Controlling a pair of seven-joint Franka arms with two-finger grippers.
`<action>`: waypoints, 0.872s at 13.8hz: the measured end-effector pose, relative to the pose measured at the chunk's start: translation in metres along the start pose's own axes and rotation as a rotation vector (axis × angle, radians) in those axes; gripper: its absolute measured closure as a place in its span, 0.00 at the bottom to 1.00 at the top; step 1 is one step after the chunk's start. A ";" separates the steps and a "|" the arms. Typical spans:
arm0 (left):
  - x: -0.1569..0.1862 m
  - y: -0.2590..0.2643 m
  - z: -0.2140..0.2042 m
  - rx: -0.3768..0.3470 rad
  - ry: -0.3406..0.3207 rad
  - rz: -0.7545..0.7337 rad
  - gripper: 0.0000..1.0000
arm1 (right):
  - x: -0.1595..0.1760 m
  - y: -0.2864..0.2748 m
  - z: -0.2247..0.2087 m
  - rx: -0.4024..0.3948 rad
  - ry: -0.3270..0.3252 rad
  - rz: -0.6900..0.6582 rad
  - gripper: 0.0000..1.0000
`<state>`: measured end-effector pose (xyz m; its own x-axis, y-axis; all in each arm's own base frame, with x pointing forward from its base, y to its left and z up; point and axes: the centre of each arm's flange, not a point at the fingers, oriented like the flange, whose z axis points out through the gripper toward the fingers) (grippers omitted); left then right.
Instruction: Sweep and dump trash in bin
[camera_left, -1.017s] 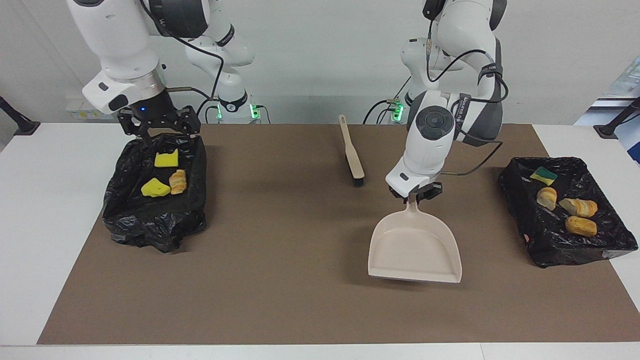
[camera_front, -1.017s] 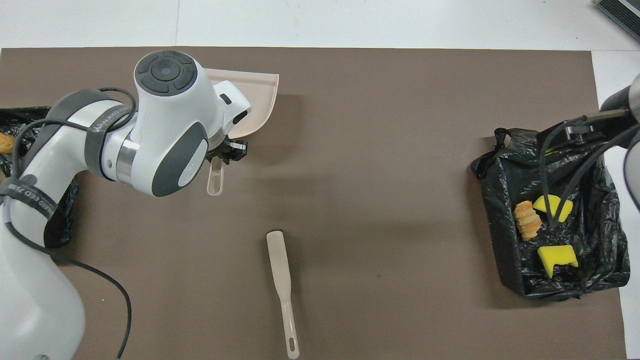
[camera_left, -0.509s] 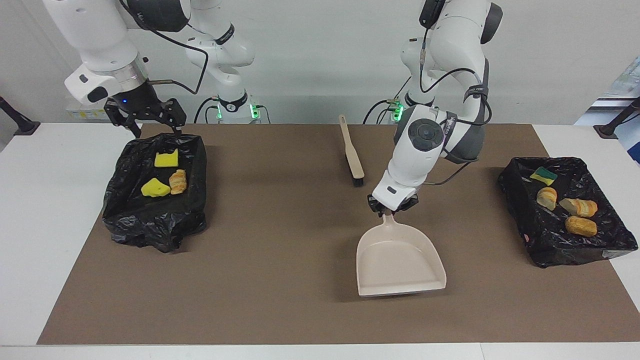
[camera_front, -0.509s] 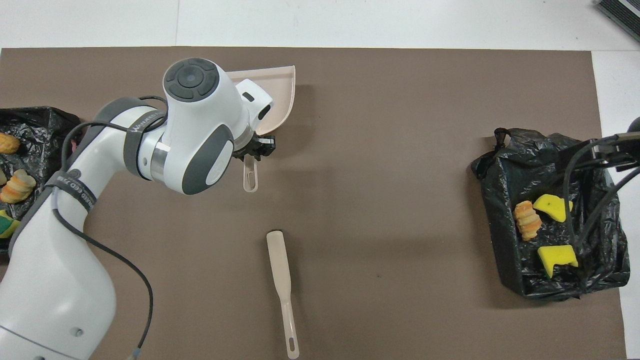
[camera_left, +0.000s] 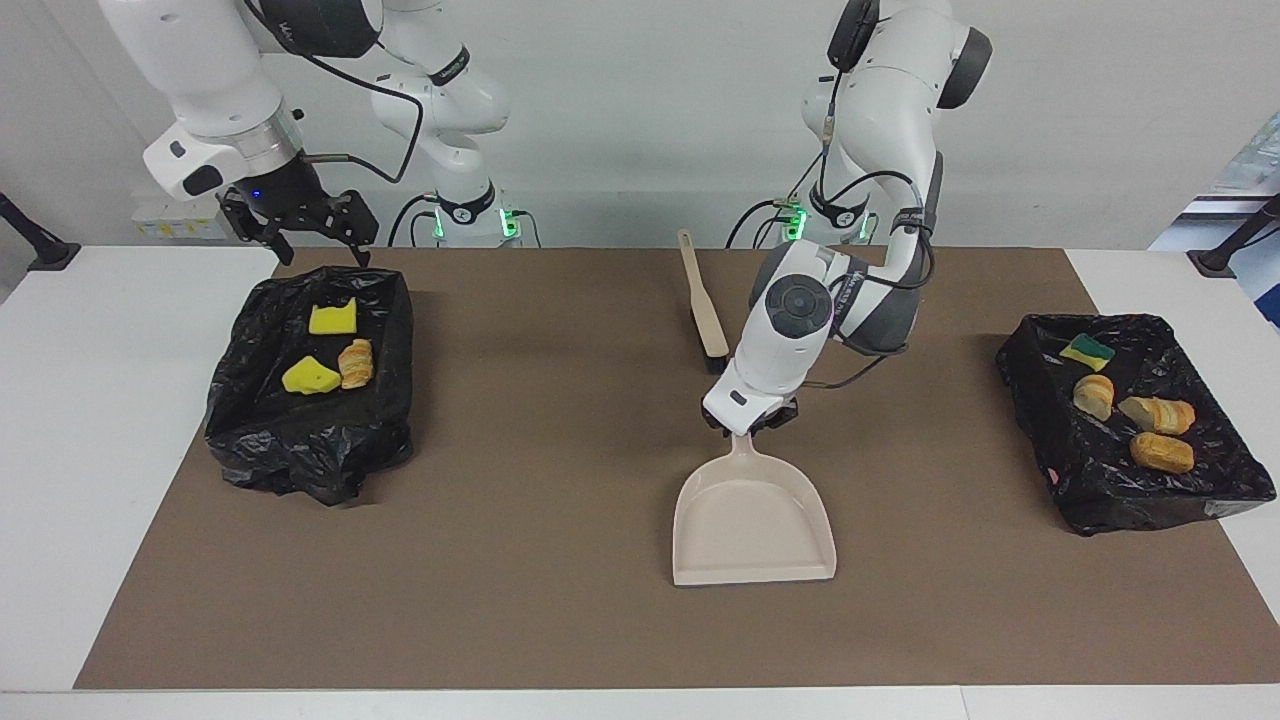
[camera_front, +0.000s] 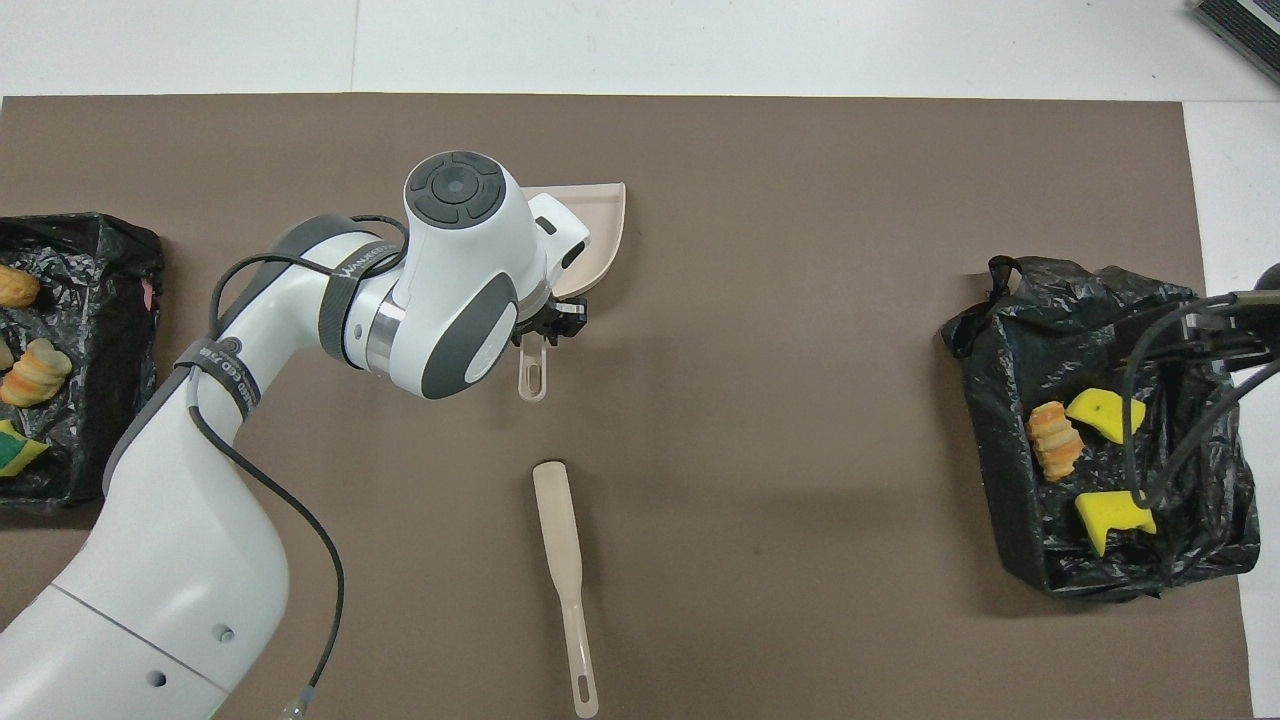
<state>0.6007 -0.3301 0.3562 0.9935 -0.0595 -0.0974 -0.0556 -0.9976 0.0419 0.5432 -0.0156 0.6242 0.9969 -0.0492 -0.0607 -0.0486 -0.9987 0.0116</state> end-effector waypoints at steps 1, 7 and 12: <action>0.000 -0.002 -0.007 -0.001 0.010 -0.002 0.33 | 0.000 0.001 0.000 0.000 0.000 0.004 0.00; -0.022 -0.102 -0.085 0.038 0.082 0.040 0.00 | 0.000 0.001 0.000 0.000 -0.001 0.005 0.00; -0.079 -0.210 -0.177 0.103 0.139 0.118 0.00 | 0.000 0.001 0.000 0.000 -0.001 0.005 0.00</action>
<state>0.5516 -0.1093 0.5309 0.9832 -0.1778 0.0408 -0.1754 -0.9828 -0.0573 0.5432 -0.0162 0.6240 0.9966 -0.0542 -0.0613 -0.0536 -0.9985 0.0118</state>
